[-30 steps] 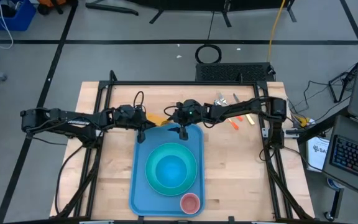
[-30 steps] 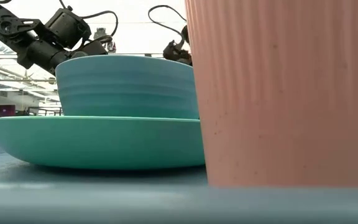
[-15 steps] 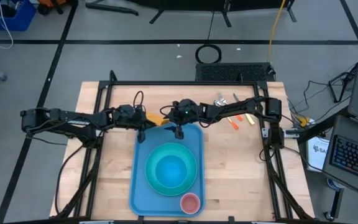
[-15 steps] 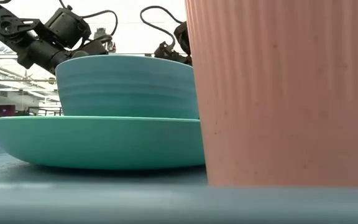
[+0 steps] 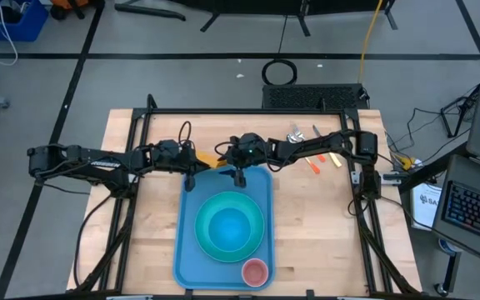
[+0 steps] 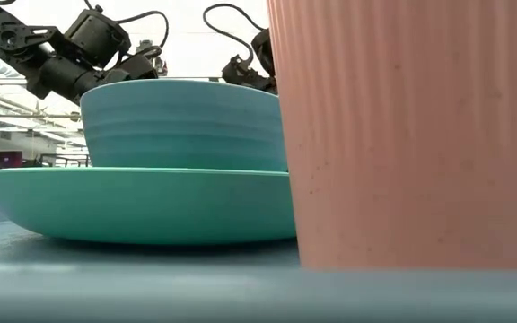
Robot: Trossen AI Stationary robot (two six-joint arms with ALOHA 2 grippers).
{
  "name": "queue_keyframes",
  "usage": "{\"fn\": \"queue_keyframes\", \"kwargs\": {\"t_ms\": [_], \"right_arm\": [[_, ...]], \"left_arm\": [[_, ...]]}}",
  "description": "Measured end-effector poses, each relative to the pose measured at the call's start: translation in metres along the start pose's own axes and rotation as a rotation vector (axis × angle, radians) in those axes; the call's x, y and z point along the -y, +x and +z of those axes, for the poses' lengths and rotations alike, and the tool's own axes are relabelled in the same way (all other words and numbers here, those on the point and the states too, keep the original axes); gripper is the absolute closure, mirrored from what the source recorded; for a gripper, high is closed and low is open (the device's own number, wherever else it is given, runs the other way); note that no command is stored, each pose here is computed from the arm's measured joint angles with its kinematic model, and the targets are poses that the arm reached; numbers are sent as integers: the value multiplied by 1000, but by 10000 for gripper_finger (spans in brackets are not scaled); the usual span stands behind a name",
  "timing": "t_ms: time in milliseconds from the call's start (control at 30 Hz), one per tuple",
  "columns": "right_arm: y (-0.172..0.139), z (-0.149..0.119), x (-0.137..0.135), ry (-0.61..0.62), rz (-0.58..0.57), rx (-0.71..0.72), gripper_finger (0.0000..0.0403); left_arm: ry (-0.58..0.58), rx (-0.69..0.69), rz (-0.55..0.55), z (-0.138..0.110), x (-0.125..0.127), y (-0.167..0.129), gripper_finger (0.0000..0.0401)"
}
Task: Set up tray
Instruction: Put the orange napkin on the blue tray to the top of the light blue plate
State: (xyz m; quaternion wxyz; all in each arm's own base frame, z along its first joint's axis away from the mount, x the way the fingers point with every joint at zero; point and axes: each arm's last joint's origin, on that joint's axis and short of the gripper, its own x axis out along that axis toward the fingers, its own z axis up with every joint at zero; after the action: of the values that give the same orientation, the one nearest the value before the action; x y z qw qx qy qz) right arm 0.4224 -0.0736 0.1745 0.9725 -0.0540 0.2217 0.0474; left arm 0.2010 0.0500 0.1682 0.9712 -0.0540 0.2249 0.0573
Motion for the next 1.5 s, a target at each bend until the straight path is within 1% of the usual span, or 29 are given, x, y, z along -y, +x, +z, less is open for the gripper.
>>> {"fn": "queue_keyframes", "kwargs": {"t_ms": [300,433,600,700,800,833,1000,1067,1167,1433,1500], "right_arm": [[1,0,-2,2,7,-1,222],[0,0,-2,13,7,-1,247],[0,0,-2,13,7,-1,295],[0,0,-2,15,9,-7,334],[0,-1,-3,17,11,-15,381],[0,-2,-3,16,12,-19,389],[0,-6,-4,19,22,-60,389],[0,-7,-5,21,27,-77,395],[1,-7,-7,14,33,-80,396],[0,-7,-17,-35,60,-114,399],[0,-6,-18,-31,64,-114,399]], "left_arm": [[1,6,-15,1,0,0,394],[2,17,-24,2,1,0,398],[4,31,-34,3,1,0,396],[7,32,-38,3,2,0,397],[8,31,-43,3,3,0,390],[7,31,-44,3,4,0,388],[-3,15,-25,1,5,1,391],[-3,2,-18,0,5,1,395],[-6,-10,-25,-1,8,1,393],[-1,-66,-38,-6,12,1,352],[-2,-80,-34,-8,12,1,345]]}}
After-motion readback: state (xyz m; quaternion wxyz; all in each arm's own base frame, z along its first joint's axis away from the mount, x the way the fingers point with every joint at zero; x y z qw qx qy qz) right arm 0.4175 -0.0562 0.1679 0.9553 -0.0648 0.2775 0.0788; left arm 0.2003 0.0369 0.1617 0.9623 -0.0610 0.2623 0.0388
